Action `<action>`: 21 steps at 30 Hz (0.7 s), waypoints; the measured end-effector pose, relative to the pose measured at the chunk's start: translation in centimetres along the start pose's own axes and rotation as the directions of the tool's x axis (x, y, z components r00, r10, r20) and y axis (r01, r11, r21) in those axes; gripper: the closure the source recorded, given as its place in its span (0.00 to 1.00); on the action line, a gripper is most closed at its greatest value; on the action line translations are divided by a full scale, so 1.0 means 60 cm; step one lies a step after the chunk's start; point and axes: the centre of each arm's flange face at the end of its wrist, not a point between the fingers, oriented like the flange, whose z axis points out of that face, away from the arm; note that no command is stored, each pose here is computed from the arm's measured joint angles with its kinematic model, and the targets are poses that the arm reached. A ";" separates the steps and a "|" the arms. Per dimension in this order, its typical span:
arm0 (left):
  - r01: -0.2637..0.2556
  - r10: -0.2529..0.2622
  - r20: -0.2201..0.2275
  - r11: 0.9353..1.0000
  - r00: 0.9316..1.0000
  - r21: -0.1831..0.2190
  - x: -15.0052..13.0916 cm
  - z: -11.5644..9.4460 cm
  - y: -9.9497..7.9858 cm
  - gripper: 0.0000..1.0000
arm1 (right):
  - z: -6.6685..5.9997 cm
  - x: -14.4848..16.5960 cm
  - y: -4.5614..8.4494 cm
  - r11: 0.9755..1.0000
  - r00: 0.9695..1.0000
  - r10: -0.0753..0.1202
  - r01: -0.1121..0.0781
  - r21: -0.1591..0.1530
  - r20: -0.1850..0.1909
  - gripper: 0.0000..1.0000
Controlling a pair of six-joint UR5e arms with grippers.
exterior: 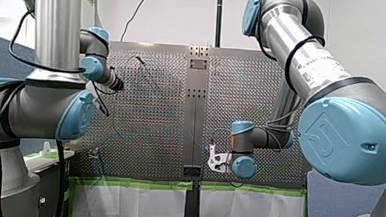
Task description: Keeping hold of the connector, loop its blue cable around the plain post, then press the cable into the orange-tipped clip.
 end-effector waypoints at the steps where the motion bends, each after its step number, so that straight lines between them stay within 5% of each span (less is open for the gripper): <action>1: 0.009 -0.009 0.007 1.000 1.000 0.016 -0.003 -0.002 -0.004 0.02 | 0.000 0.000 0.000 1.000 1.000 0.000 0.000 0.000 0.000 1.00; 12: 0.086 -0.091 0.057 0.992 0.994 0.087 -0.026 0.005 -0.015 0.02 | 0.000 -0.001 0.000 1.000 1.000 0.000 0.000 0.000 0.002 1.00; 21: 0.132 -0.153 0.113 0.977 0.982 0.170 -0.080 0.037 -0.045 0.02 | -0.001 -0.002 -0.002 1.000 1.000 -0.001 0.001 0.002 0.002 1.00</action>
